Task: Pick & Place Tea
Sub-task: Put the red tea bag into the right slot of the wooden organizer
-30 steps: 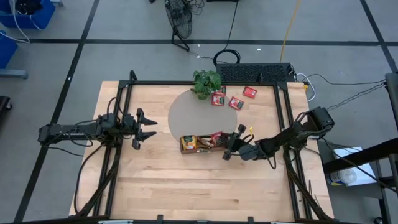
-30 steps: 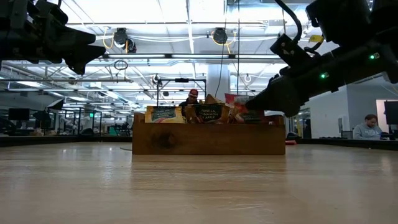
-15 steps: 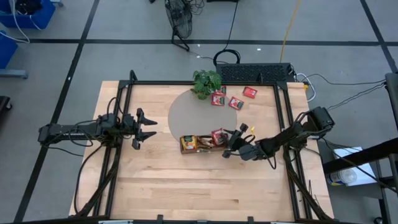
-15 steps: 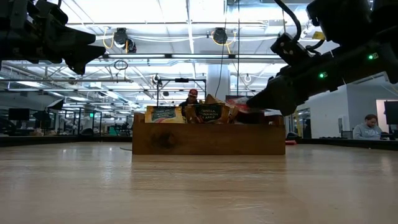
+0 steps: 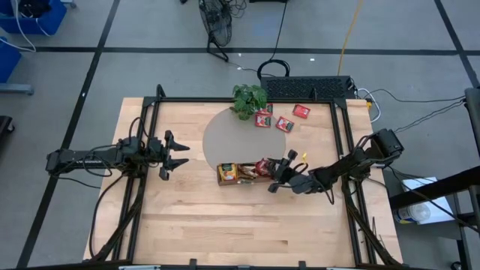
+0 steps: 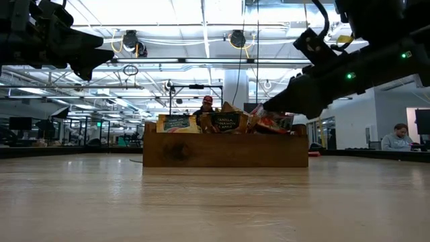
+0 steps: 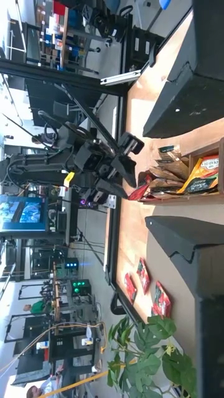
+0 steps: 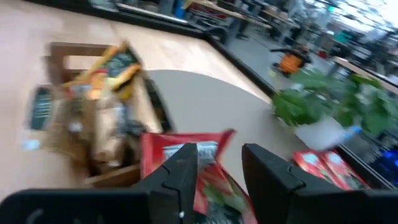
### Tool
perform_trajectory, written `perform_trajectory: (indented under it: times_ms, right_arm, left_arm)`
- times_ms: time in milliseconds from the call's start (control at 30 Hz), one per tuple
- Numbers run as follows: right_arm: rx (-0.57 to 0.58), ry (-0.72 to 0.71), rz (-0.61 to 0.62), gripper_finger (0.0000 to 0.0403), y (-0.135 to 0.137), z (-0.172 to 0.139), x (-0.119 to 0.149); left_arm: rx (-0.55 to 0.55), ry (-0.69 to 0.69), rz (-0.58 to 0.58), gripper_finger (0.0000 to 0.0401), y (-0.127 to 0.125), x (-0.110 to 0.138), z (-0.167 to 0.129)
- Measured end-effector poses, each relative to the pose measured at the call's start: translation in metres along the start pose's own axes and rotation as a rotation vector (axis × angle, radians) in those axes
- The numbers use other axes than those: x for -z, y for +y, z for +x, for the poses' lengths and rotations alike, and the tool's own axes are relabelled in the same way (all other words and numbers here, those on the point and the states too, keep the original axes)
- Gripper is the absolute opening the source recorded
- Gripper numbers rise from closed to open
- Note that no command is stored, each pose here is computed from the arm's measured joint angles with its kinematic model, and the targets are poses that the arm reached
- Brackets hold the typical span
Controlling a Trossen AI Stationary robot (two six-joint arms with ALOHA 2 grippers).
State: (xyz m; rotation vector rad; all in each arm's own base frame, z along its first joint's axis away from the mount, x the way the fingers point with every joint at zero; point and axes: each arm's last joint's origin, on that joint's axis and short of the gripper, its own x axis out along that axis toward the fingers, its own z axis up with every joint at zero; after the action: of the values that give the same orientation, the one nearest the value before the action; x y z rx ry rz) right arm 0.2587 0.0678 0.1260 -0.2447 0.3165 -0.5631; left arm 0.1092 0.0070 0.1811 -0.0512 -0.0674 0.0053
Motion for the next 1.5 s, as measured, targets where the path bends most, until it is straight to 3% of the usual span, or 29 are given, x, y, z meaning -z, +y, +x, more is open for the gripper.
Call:
perform_trajectory:
  times_ms: [500, 667, 767, 1000, 1267, 1500]
  right_arm:
    - [-0.210, -0.078, -0.007, 0.0110, 0.006, -0.002, -0.009]
    - [-0.397, -0.094, -0.014, 0.0109, 0.007, -0.010, -0.017]
    - [-0.413, -0.035, -0.038, 0.0112, -0.001, -0.017, -0.021]
    - [-0.409, 0.270, -0.112, 0.0140, -0.021, -0.027, -0.022]
    - [-0.487, 0.320, -0.228, 0.0154, -0.025, -0.019, -0.023]
    - [-0.511, 0.334, -0.252, 0.0122, -0.030, -0.010, -0.020]
  left_arm:
    - [0.000, 0.000, 0.000, 0.0214, 0.000, 0.000, 0.000]
    - [0.000, 0.000, 0.000, 0.0214, 0.000, 0.000, 0.000]
    - [0.000, 0.000, 0.000, 0.0214, 0.000, 0.000, 0.000]
    - [0.000, 0.000, 0.000, 0.0214, 0.000, 0.000, 0.000]
    - [0.000, 0.000, 0.000, 0.0214, 0.000, 0.000, 0.000]
    - [0.000, 0.000, 0.000, 0.0214, 0.000, 0.000, 0.000]
